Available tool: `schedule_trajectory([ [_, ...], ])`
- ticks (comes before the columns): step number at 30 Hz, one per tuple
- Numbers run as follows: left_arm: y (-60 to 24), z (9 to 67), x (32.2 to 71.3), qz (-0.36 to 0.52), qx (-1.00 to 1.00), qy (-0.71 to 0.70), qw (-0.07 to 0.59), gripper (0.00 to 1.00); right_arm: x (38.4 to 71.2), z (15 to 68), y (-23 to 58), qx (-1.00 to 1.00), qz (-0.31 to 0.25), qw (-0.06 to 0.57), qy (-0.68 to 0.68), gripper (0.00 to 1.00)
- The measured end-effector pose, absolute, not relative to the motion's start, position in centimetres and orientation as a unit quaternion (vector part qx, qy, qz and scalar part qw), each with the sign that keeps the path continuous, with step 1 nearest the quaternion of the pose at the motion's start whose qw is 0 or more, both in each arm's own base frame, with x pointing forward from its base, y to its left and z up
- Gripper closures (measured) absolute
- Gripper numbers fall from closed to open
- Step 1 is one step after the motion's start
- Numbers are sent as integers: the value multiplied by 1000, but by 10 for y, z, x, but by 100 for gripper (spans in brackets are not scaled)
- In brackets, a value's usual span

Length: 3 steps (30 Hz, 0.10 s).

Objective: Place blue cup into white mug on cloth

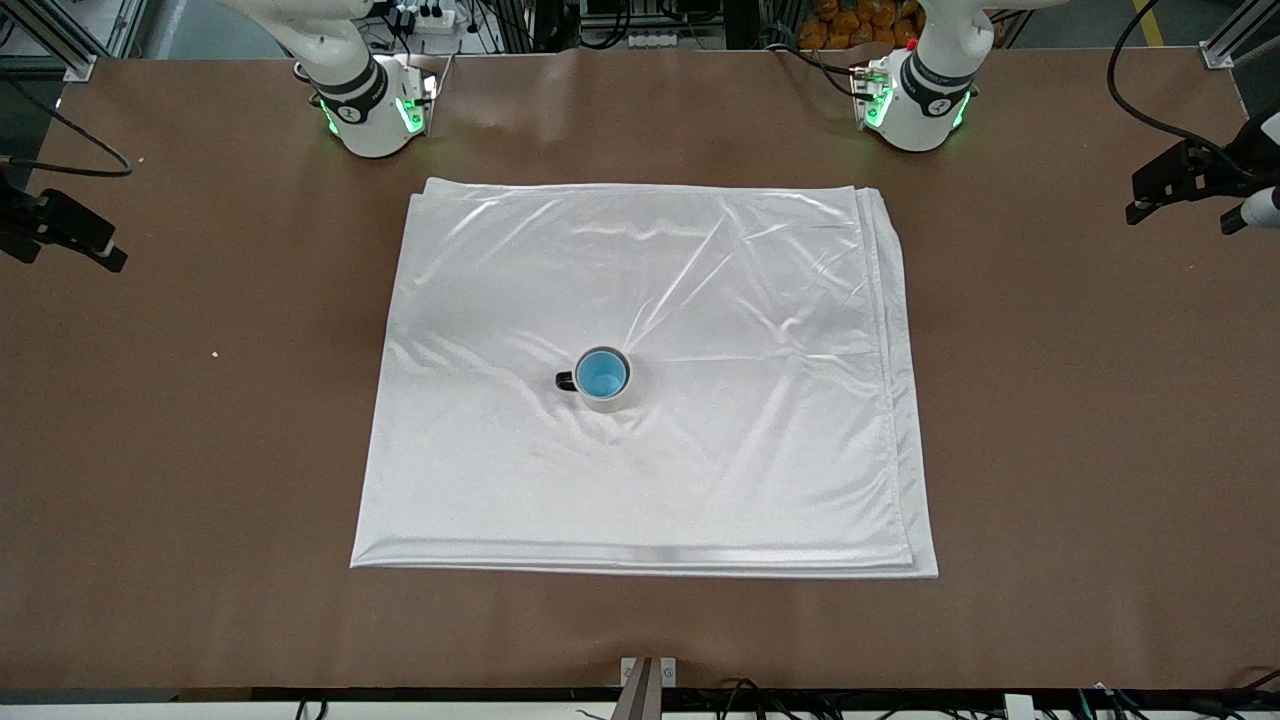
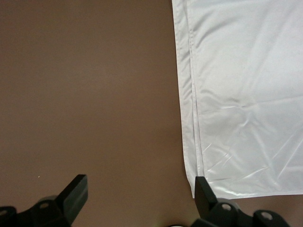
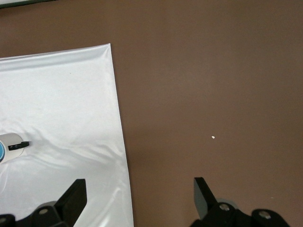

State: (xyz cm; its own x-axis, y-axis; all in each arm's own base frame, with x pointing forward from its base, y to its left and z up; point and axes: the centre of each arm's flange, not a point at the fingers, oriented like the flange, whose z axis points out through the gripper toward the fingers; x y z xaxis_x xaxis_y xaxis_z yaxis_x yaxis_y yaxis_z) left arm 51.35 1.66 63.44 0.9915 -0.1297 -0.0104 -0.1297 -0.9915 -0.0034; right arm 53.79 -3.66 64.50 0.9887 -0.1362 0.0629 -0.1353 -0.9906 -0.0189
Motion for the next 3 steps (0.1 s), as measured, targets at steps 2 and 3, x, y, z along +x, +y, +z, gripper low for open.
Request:
schedule_trajectory([
  [2,17,634,513,5,-998,65,2,0,538,645,-37,-997,-32,7,68,0],
  [3,17,634,513,5,-998,65,2,0,538,645,-37,-997,-32,7,68,0],
])
